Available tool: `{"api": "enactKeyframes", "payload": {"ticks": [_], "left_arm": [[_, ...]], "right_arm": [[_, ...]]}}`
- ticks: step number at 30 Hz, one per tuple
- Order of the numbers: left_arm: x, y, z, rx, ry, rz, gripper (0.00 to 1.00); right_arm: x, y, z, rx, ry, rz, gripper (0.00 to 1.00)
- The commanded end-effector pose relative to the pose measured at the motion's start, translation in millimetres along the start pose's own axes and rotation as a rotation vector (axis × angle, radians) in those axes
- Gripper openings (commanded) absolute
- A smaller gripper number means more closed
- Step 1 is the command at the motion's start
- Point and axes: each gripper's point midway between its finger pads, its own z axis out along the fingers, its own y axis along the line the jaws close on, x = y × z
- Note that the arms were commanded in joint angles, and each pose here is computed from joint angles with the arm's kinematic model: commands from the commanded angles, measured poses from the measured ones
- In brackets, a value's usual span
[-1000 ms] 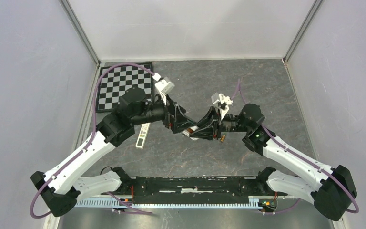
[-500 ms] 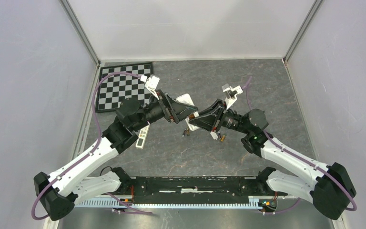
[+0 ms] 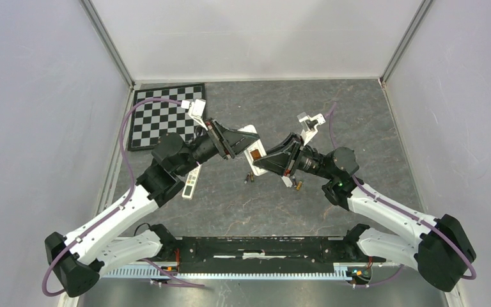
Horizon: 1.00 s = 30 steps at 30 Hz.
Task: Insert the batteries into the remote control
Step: Adjust the remote control.
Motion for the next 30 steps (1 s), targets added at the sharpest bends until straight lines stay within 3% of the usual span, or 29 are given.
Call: {"api": "enactKeyframes", "payload": {"ticks": [1, 4, 6, 9, 10, 12, 16, 20, 25, 30], "left_arm": [[-9, -13, 9, 0.059, -0.025, -0.029, 0.40], [-5, -10, 10, 0.058, -0.006, -0.010, 0.19], [-3, -4, 9, 0.037, 0.000, 0.015, 0.03], [-2, 12, 7, -0.034, 0.006, 0.074, 0.02], [-3, 17, 6, -0.052, 0.005, 0.107, 0.02], [-3, 31, 2, -0.102, 0.010, 0.171, 0.02], [-7, 55, -9, -0.189, 0.008, 0.293, 0.02], [-26, 86, -32, -0.401, -0.045, 0.361, 0.02], [-52, 118, -73, -0.693, -0.135, 0.391, 0.02], [-55, 132, -99, -0.807, -0.181, 0.362, 0.02]], "right_arm": [[-7, 10, 2, -0.044, -0.016, -0.014, 0.12], [-6, 7, 2, -0.036, -0.007, -0.007, 0.15], [-5, 2, 1, -0.017, -0.002, -0.012, 0.30], [-6, -6, -4, 0.026, -0.008, -0.043, 0.73], [-8, -9, -7, 0.049, -0.024, -0.062, 0.82], [-11, -17, -13, 0.106, -0.039, -0.109, 0.89], [-14, -50, -24, 0.322, -0.010, -0.170, 0.87], [-3, -95, -42, 0.572, 0.079, -0.172, 0.74], [31, -145, -62, 0.798, 0.189, -0.144, 0.61], [72, -188, -73, 1.039, 0.332, -0.173, 0.57]]}}
